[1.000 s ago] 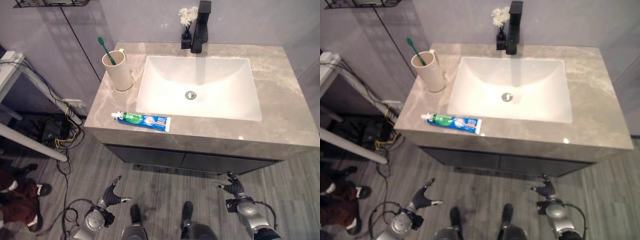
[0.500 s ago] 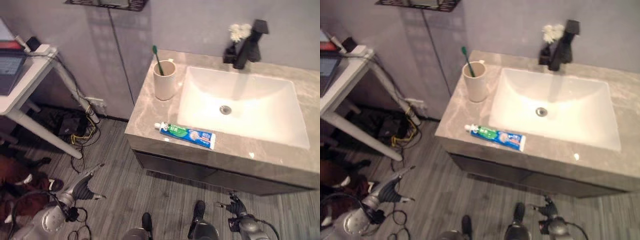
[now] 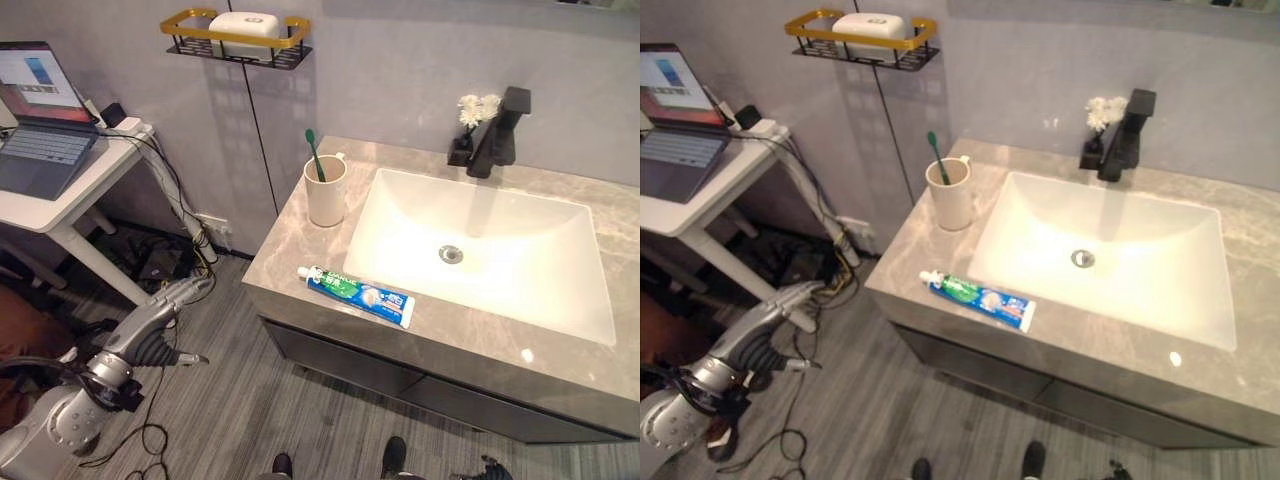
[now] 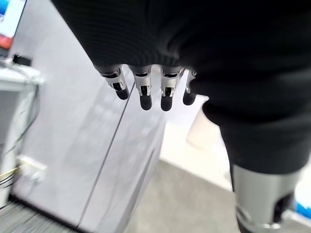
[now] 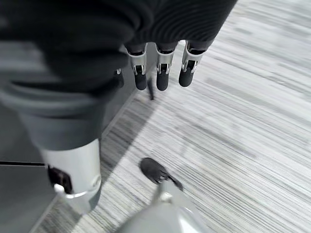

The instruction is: Put brush and paste in cup on sink, flatten towel.

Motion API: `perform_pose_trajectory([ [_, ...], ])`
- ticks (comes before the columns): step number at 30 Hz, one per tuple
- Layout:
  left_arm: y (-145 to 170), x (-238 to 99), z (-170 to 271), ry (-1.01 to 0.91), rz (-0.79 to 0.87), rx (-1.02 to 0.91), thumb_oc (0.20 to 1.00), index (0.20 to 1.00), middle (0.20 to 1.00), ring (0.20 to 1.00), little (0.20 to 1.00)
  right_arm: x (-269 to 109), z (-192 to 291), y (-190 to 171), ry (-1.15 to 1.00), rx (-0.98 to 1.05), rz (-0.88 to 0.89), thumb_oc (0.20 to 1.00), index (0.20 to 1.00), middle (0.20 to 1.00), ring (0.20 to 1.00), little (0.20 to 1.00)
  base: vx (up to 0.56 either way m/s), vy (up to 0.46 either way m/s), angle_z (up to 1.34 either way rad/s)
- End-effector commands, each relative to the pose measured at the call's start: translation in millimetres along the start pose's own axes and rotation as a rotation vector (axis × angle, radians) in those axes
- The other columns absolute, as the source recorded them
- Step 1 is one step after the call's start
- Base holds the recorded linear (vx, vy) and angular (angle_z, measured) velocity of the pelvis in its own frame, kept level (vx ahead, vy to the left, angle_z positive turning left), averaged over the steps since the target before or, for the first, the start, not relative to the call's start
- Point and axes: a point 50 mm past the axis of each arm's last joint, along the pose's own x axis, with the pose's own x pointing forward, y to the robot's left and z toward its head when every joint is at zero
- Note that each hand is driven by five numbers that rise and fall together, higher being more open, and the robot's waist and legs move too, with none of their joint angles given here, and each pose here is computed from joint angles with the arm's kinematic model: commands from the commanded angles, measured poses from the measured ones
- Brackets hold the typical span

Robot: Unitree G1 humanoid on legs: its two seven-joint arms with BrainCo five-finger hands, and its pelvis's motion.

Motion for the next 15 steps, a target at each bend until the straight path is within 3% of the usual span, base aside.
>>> perform_pose_trajectory([
  [1,38,23,12,-0.096,0.189,-0.024,1.000,1.000,1.000,1.000,1.000,3,14,-2,-0.024,0.009,0.016,1.000,1.000,1.000,1.000,1.000,-0.01,0.021,-0.25],
  [15,48,73,39,-0.251,0.267,-0.223,1.000,1.000,1.000,1.000,1.000,4,28,10,-0.043,0.024,0.092,1.000,1.000,1.000,1.000,1.000,-0.01,0.025,-0.28],
])
